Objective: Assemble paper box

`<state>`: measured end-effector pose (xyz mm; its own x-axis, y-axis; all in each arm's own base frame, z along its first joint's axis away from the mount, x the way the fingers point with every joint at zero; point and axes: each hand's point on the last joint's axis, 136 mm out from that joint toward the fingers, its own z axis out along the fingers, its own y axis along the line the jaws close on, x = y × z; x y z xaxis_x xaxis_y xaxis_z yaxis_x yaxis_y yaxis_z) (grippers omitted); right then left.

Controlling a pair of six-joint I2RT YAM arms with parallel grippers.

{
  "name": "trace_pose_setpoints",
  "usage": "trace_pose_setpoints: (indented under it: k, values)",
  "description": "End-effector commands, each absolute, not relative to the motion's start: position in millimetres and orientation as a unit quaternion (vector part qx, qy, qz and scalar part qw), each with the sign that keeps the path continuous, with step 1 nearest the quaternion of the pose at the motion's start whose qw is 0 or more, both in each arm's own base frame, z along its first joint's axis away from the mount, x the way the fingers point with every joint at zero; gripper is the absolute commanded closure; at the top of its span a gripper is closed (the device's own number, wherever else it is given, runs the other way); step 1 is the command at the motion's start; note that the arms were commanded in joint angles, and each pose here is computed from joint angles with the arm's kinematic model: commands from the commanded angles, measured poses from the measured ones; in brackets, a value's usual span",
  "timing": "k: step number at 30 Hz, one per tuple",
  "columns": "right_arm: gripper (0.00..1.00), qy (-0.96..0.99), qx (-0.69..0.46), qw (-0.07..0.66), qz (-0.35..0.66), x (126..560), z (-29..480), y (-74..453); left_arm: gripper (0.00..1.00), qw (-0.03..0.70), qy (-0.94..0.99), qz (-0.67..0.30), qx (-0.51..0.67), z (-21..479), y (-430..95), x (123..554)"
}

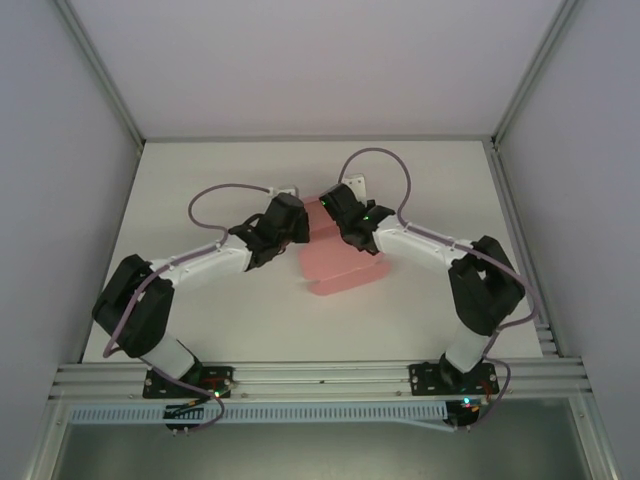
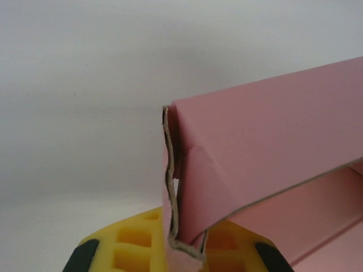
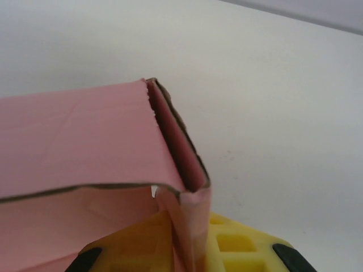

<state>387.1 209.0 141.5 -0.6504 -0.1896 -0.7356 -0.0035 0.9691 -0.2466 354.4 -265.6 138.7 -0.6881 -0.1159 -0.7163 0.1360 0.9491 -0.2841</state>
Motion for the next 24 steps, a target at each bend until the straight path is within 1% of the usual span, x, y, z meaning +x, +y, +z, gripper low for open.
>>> trace_pose_setpoints:
  k: [1,5,7,8,10,12,14,17,18,19,21,24]
  values:
    - [0.84,0.840,0.006,0.400,-0.367,376,154,103,1.00,0.374,0.924,-0.042,-0.066,120,-203,351]
    - [0.84,0.824,0.018,0.428,-0.370,379,158,103,1.00,0.367,0.927,-0.047,-0.064,119,-206,348]
    - [0.85,0.839,0.009,0.437,-0.323,385,150,116,1.00,0.368,0.926,-0.055,-0.061,120,-209,350]
    - [0.83,0.854,-0.014,0.443,-0.274,390,143,131,1.00,0.370,0.925,-0.064,-0.052,121,-213,351]
    - [0.76,0.872,-0.050,0.456,-0.169,391,133,161,1.00,0.371,0.925,-0.076,-0.045,123,-219,352]
    - [0.68,0.873,-0.091,0.474,-0.070,388,135,190,1.00,0.373,0.923,-0.089,-0.031,126,-228,353]
    - [0.64,0.863,-0.117,0.491,0.005,381,144,209,1.00,0.374,0.922,-0.102,-0.022,128,-235,352]
    - [0.63,0.851,-0.126,0.507,0.057,373,161,214,1.00,0.376,0.920,-0.108,-0.018,130,-238,352]
    - [0.60,0.849,-0.125,0.508,0.067,371,165,213,1.00,0.377,0.920,-0.108,-0.016,131,-239,352]
    - [0.57,0.848,-0.126,0.508,0.079,369,169,212,1.00,0.378,0.919,-0.109,-0.016,131,-239,352]
    - [0.44,0.845,-0.149,0.500,0.116,362,175,221,1.00,0.378,0.919,-0.111,-0.013,131,-240,351]
    - [0.32,0.834,-0.182,0.496,0.160,351,185,233,1.00,0.379,0.918,-0.113,-0.010,131,-242,351]
